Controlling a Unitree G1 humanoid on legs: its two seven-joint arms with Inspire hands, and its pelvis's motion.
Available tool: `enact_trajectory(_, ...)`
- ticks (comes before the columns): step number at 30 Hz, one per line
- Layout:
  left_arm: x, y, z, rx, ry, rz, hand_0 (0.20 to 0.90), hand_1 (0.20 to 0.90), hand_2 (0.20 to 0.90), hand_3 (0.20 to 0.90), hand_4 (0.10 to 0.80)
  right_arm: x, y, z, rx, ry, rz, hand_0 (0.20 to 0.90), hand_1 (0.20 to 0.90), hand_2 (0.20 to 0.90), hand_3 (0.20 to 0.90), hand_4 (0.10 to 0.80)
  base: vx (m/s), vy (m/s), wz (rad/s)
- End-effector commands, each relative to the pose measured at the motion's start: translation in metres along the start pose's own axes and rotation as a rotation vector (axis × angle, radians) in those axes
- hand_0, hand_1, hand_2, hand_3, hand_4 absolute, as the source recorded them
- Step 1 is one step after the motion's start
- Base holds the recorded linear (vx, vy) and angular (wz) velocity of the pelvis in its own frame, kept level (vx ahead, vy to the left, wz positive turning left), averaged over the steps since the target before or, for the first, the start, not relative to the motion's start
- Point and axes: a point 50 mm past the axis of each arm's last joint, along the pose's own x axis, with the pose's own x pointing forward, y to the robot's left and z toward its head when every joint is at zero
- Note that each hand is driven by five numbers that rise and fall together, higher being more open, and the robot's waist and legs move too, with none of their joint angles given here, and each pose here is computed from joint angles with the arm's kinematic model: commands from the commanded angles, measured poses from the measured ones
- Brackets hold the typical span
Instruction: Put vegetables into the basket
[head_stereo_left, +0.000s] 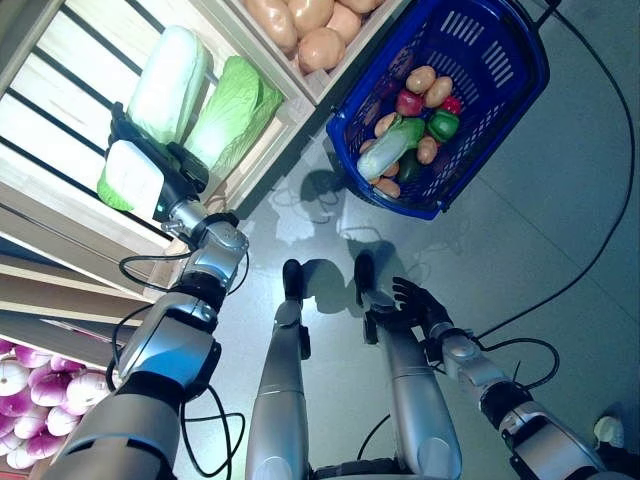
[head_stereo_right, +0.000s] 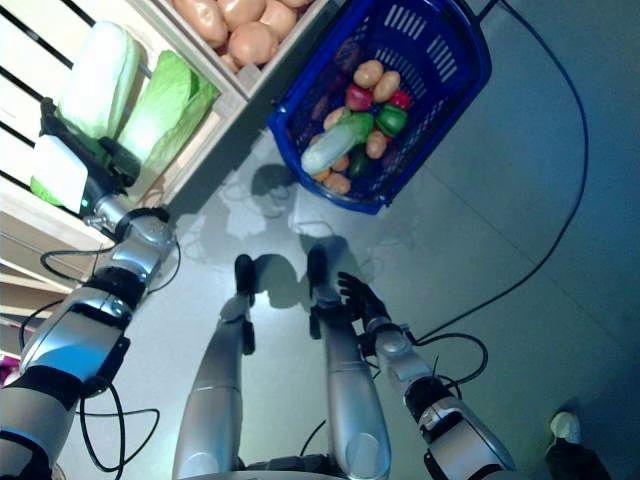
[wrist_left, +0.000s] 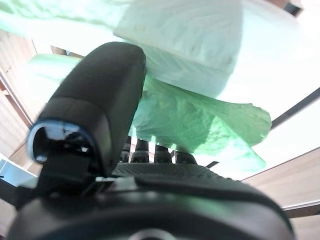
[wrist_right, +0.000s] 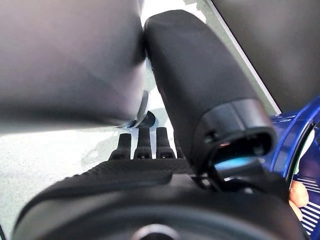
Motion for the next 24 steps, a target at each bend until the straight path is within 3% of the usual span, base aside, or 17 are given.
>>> enact_trajectory(1, 0.026, 0.018, -0.008, 0.056, 0.066, 0.082, 0.3, 0.3, 0.3, 0.3, 0.4, -0.022, -0.014, -0.042, 0.004, 0.085, -0.055, 0.9, 0.9, 0.9, 0.9, 0.8, 0.0, 0.0, 0.0)
enact_trajectory(24, 0.021, 0.013, 0.001, -0.032, -0.013, 0.021, 0.3, 0.3, 0.3, 0.3, 0.4, -0.023, -0.018, -0.046, -0.009, 0.088, -0.061, 0.9, 0.9, 0.9, 0.9, 0.8, 0.0, 0.0, 0.0)
